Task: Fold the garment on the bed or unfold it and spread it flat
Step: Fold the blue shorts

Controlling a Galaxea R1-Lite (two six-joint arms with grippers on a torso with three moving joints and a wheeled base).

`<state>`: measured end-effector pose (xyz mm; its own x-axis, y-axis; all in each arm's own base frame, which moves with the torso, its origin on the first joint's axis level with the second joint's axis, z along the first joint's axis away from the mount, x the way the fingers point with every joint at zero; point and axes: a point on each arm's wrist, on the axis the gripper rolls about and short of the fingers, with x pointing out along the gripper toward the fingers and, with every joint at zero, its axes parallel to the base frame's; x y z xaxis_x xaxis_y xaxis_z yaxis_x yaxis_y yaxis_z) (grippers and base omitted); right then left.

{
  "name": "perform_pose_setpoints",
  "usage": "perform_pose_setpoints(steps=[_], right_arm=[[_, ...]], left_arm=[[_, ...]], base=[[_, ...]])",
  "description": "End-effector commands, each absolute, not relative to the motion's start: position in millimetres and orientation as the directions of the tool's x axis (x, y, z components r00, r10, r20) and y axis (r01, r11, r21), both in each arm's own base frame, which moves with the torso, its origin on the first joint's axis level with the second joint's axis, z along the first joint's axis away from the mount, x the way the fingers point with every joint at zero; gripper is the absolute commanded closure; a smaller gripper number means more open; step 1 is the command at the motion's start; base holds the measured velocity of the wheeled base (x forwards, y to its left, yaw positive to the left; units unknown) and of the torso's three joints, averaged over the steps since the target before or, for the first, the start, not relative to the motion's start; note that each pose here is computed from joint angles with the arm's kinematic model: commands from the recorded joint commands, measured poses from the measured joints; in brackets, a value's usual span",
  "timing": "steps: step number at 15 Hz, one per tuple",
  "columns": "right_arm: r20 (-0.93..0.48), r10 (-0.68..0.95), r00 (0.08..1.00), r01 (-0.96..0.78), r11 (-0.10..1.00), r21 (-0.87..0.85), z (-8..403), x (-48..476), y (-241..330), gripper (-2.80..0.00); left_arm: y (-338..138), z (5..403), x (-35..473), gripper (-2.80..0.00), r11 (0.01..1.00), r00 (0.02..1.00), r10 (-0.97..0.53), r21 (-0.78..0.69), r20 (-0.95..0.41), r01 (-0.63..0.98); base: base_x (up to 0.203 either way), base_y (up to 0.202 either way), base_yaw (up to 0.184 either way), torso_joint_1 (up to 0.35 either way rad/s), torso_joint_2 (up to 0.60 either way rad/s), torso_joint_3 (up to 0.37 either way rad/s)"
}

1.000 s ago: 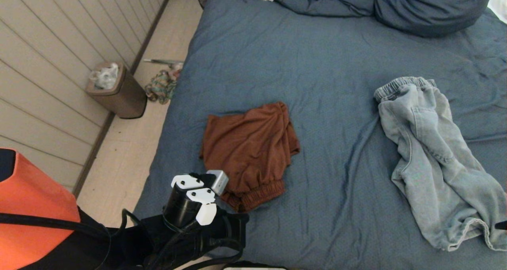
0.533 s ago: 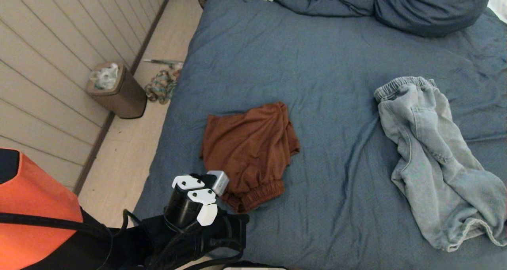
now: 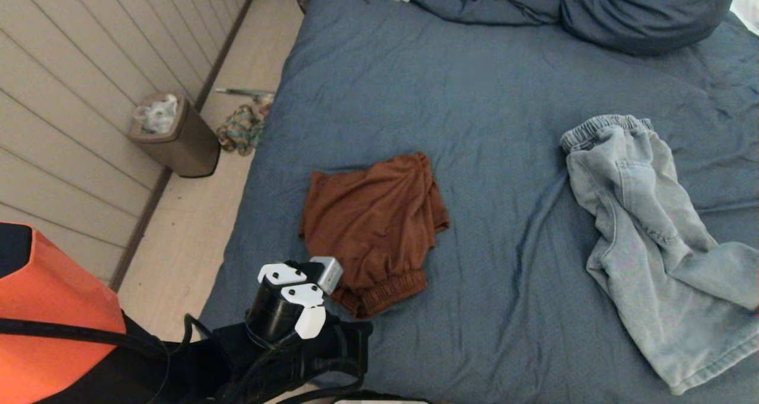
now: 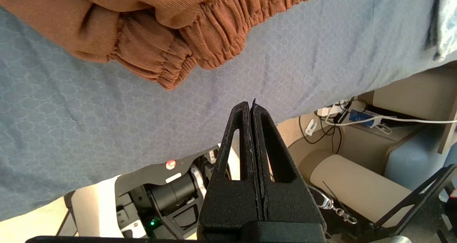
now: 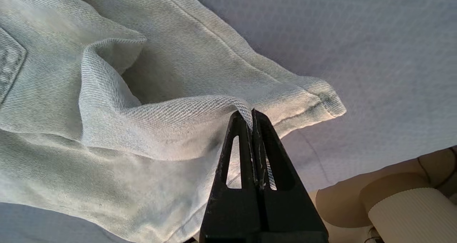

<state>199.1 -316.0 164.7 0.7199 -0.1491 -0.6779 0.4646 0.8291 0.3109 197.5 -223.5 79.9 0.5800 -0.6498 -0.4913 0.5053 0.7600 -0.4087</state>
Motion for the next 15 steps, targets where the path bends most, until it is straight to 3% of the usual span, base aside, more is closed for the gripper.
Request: perform_pose_setpoints(steps=[1,8,9,15], right_arm=[[-0.686,-0.140,0.714,0.466,0.827,0.316,159,200,-319,0.00],[-0.710,-0.179,0.682,0.526,0.794,0.305,137,176,-347,0.00],[-0.711,-0.184,0.679,0.534,0.788,0.306,135,174,-352,-2.80],[-0.724,-0.163,0.670,0.516,0.804,0.296,126,171,-351,-2.80]], left_arm=[[-224,80,197,0.00,0.758,0.581,-0.652,-0.412,-0.488,0.505],[-224,79,197,0.00,0.759,0.580,-0.651,-0.410,-0.490,0.505],[-224,79,197,0.00,0.759,0.580,-0.651,-0.411,-0.490,0.505],[-224,80,197,0.00,0.758,0.581,-0.652,-0.413,-0.486,0.505]], base=[[0.000,0.000,0.000,0.000,0.00,0.000],[0.000,0.000,0.000,0.000,0.00,0.000],[0.000,0.000,0.000,0.000,0.00,0.000],[0.000,0.000,0.000,0.000,0.00,0.000]])
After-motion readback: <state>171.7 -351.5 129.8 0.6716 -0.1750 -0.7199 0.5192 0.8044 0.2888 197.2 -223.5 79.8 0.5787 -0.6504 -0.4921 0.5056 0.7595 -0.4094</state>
